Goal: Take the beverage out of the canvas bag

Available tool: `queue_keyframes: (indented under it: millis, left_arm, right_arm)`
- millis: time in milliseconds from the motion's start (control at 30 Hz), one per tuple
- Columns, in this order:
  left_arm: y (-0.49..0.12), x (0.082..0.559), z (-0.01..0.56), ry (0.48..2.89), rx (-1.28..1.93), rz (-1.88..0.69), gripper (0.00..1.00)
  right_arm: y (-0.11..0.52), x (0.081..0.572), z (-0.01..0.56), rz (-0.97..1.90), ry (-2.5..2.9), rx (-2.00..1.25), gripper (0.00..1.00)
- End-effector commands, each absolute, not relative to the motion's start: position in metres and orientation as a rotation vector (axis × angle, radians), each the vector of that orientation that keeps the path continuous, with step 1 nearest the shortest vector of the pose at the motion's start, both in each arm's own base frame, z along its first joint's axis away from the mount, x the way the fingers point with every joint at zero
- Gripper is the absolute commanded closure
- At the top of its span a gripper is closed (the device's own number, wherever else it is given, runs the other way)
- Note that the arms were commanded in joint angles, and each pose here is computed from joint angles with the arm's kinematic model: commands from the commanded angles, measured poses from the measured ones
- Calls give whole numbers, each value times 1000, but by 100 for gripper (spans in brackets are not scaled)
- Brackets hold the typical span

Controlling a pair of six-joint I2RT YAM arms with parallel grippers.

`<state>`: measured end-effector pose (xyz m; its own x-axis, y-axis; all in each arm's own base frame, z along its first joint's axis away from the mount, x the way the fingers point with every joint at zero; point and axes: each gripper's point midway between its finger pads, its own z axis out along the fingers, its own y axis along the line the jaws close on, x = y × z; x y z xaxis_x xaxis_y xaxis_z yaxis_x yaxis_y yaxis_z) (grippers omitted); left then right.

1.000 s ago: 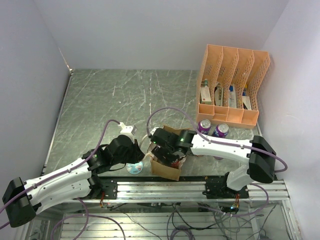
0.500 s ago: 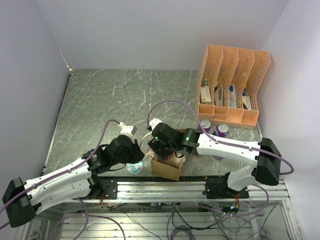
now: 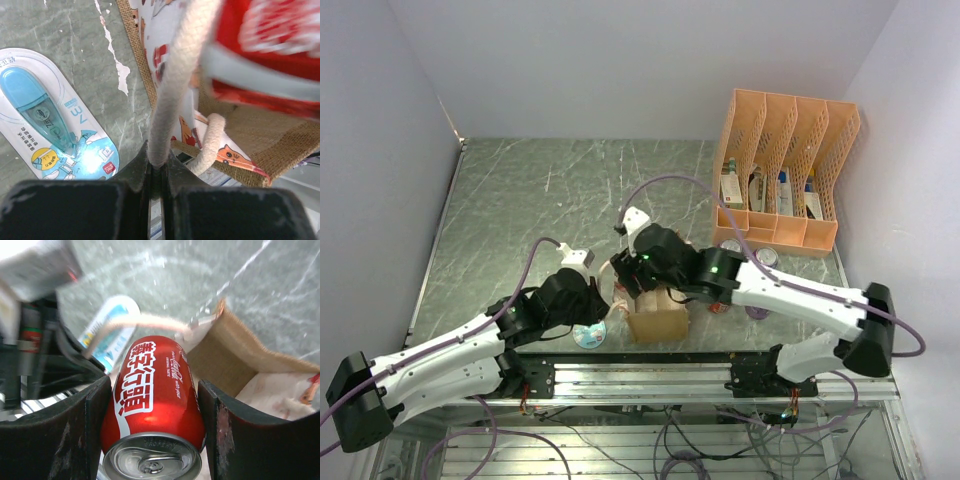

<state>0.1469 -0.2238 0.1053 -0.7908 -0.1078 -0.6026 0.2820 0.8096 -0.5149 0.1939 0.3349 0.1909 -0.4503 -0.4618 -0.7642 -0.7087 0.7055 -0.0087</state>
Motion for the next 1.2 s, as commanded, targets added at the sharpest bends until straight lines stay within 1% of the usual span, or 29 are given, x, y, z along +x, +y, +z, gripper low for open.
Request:
queue_keyframes:
  millis: [0, 67, 167, 300, 500, 767, 900, 1167]
  left_arm:
    - [-225, 159, 121, 2292, 84, -802, 93]
    - [-221, 161, 122, 2284, 56, -780, 93]
    - [-212, 165, 125, 2265, 22, -745, 93]
    - [-204, 166, 133, 2241, 5, -720, 93]
    - [-190, 168, 137, 2233, -13, -650, 93]
    - [-188, 168, 143, 2214, -34, -668, 93]
    - [-188, 167, 142, 2218, -41, -672, 93]
    - [-183, 165, 142, 2215, -77, -680, 93]
  right_arm:
    - [341, 207, 326, 642, 1757, -665, 100]
    - [329, 204, 350, 676, 1682, -612, 100]
    - [306, 204, 370, 669, 1621, -533, 100]
    - [272, 208, 377, 586, 1620, -440, 100]
    - [213, 218, 351, 369, 1701, -282, 100]
    - [149, 213, 312, 169, 1808, -71, 100]
    - [134, 209, 295, 123, 1847, -35, 100]
    - [134, 208, 287, 118, 1852, -39, 100]
